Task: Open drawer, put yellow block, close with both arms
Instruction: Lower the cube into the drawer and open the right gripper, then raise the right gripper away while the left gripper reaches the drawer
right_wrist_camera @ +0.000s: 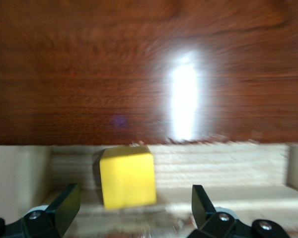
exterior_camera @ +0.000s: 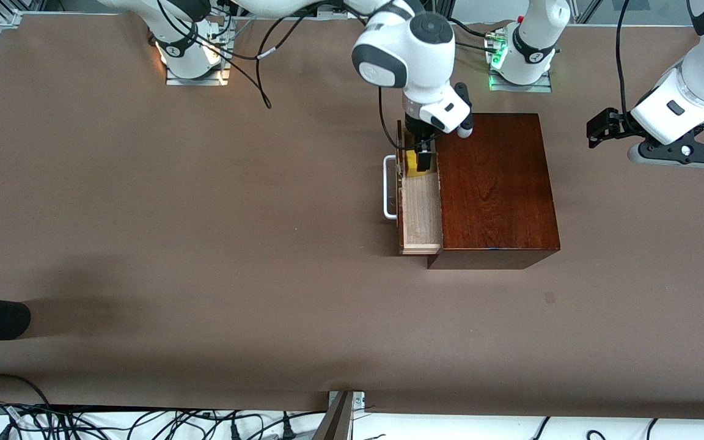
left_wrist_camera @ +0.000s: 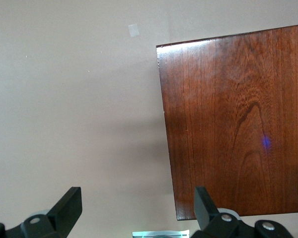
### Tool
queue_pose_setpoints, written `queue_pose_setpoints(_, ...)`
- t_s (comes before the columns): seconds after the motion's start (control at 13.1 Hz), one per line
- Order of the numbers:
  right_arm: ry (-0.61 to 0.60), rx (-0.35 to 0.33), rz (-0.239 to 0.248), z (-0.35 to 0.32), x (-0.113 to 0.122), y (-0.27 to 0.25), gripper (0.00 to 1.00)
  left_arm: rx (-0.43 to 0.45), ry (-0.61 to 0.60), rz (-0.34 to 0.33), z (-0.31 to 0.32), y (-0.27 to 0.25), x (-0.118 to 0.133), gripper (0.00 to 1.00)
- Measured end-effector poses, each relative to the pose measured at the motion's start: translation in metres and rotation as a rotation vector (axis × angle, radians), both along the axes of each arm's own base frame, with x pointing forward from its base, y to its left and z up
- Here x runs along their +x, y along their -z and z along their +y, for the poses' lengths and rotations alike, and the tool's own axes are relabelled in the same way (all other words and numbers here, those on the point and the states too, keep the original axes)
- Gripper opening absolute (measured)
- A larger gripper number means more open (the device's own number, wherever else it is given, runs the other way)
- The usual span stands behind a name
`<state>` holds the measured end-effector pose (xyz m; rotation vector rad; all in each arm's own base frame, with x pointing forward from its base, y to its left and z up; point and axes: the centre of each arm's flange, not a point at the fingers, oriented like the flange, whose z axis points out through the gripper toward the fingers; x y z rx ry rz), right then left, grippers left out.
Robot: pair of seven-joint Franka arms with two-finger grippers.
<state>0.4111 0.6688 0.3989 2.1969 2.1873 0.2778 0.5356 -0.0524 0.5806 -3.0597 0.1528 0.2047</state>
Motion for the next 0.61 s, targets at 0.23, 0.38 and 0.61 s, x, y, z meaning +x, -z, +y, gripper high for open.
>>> queue_pose_setpoints(0.23, 0.076, 0.043, -0.015, -0.021, 0.002, -0.091, 1.00, 0.000, 0.000, 0.000, 0.000, 0.000, 0.000, 1.00)
queue_pose_setpoints(0.38, 0.165, 0.054, -0.027, -0.056, 0.021, -0.141, 1.00, 0.000, 0.000, 0.000, 0.000, 0.000, 0.000, 1.00)
queue_pose_setpoints(0.61, 0.313, 0.069, -0.043, -0.131, 0.097, -0.167, 1.00, -0.001, 0.005, -0.006, -0.003, -0.003, 0.000, 1.00)
